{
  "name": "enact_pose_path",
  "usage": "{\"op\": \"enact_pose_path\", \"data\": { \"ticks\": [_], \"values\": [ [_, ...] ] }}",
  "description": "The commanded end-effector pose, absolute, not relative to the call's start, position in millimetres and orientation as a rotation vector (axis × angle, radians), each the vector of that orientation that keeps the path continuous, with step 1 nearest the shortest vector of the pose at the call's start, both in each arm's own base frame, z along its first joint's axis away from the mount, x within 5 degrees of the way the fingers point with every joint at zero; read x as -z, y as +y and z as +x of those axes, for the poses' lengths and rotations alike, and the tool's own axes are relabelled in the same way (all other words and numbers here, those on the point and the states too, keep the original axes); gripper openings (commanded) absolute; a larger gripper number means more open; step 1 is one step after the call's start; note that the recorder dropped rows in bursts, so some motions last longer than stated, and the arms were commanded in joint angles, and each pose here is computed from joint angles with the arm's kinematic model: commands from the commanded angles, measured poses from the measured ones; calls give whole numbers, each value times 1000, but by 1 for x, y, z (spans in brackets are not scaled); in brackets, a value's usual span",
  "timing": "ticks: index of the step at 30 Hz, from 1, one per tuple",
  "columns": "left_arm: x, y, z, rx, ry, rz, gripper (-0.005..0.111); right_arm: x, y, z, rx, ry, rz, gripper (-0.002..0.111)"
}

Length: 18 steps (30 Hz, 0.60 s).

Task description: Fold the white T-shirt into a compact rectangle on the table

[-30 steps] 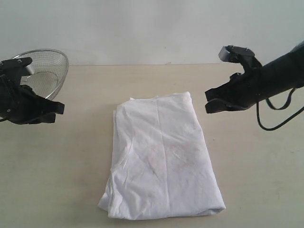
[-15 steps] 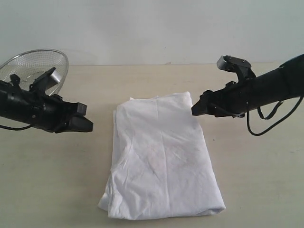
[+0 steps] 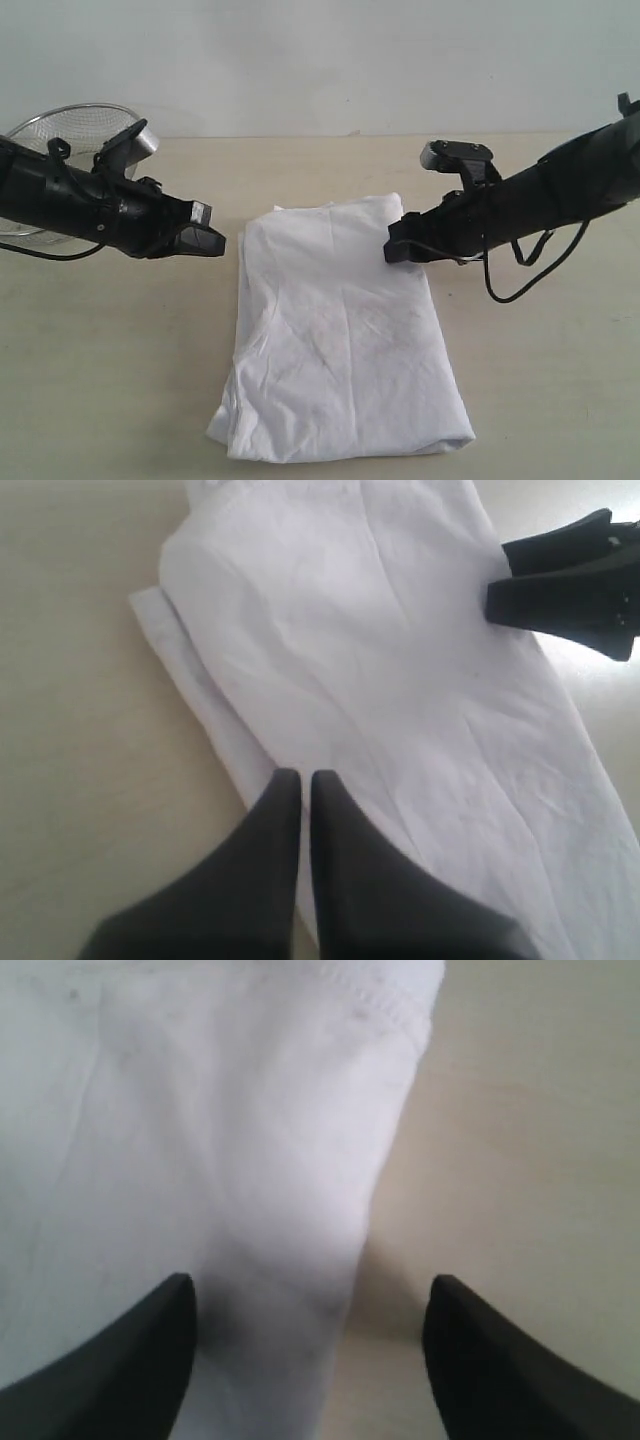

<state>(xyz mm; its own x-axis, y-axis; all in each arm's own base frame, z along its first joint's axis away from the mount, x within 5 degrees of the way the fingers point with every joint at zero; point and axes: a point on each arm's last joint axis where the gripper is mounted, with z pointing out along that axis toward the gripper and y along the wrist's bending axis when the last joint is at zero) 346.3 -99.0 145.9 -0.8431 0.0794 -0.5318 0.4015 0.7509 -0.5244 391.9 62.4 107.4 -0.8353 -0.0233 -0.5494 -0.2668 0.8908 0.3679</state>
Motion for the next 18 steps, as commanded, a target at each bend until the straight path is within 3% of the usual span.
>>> {"op": "enact_pose_path", "data": {
  "ticks": [1,3,5,7,8,12,18],
  "values": [
    [-148,-101,347,901,2449,371,5,-96,76,393,-592,2524,-248,62],
    [-148,-101,347,901,2449,371,5,-92,83,396,-599,2522,-264,53],
    [-148,-101,347,903,2448,369,5,-94,87,402,-578,2508,-272,33],
    [-148,-101,347,903,2448,369,5,-95,84,407,-518,2492,-254,6],
    [-148,-101,347,903,2448,369,5,-97,81,412,-460,2480,-228,1],
    [-148,-102,347,906,2448,369,5,-111,60,434,-241,2395,-146,0],
    [-148,-101,348,897,2449,366,5,-137,34,474,-278,2273,-131,0]
  ]
}}
